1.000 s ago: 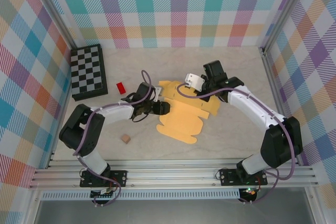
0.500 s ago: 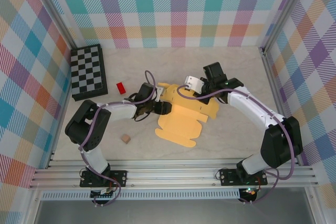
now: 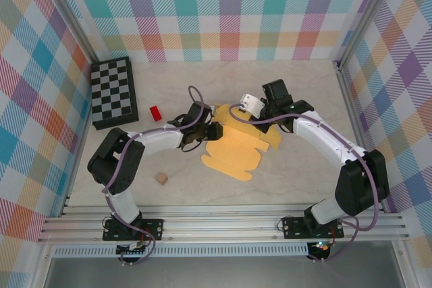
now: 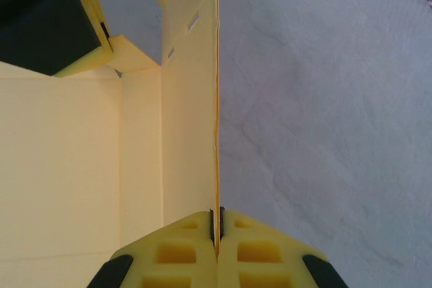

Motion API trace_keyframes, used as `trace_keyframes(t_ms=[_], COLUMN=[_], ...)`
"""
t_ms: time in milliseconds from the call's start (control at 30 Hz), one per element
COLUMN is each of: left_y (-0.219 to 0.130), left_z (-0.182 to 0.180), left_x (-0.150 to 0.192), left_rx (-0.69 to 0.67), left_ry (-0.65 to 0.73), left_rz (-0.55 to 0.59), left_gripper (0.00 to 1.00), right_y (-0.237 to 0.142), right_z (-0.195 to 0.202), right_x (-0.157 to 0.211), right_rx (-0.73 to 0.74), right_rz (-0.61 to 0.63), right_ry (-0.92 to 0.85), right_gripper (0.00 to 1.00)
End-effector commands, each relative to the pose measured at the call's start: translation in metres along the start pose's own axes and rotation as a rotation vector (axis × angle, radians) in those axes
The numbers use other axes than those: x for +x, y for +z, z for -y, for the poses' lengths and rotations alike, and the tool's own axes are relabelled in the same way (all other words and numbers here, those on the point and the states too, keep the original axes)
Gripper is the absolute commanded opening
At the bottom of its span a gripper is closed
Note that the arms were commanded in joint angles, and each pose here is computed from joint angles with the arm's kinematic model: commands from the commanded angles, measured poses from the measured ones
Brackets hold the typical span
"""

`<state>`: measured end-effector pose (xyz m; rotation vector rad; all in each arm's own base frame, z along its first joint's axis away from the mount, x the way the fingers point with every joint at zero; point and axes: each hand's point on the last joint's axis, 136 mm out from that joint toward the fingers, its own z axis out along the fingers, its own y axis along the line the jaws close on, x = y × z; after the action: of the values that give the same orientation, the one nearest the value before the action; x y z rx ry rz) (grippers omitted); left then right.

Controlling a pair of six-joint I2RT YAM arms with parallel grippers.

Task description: Fold the paper box

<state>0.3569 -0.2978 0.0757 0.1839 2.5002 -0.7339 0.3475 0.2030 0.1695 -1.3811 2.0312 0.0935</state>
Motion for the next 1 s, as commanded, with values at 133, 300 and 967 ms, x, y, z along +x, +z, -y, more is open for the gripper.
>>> trace_keyframes(t_ms=[133,300,967], left_y=[0.016,0.023,-0.111], left_z=[0.008,0.017,-0.022], left_x=[0.012,0.014,-0.010], left_rx=[0.006,0.076,-0.210], left_ry=[-0.118,-0.162,0.110], left_rz=[-0.031,-0.031,0.080], left_gripper=[0.31,0.48,0.53], right_y=[0.012,0.020,0.025], right_z=[-0.013,-0.020,0.008], right_x=[0.004,0.015,0.029], right_rx=[-0.016,-0.032,0.111], right_rz=[0.036,0.011,-0.090], right_ry=[0.044,0.045,-0.173], right_gripper=[0.00,0.00,0.00])
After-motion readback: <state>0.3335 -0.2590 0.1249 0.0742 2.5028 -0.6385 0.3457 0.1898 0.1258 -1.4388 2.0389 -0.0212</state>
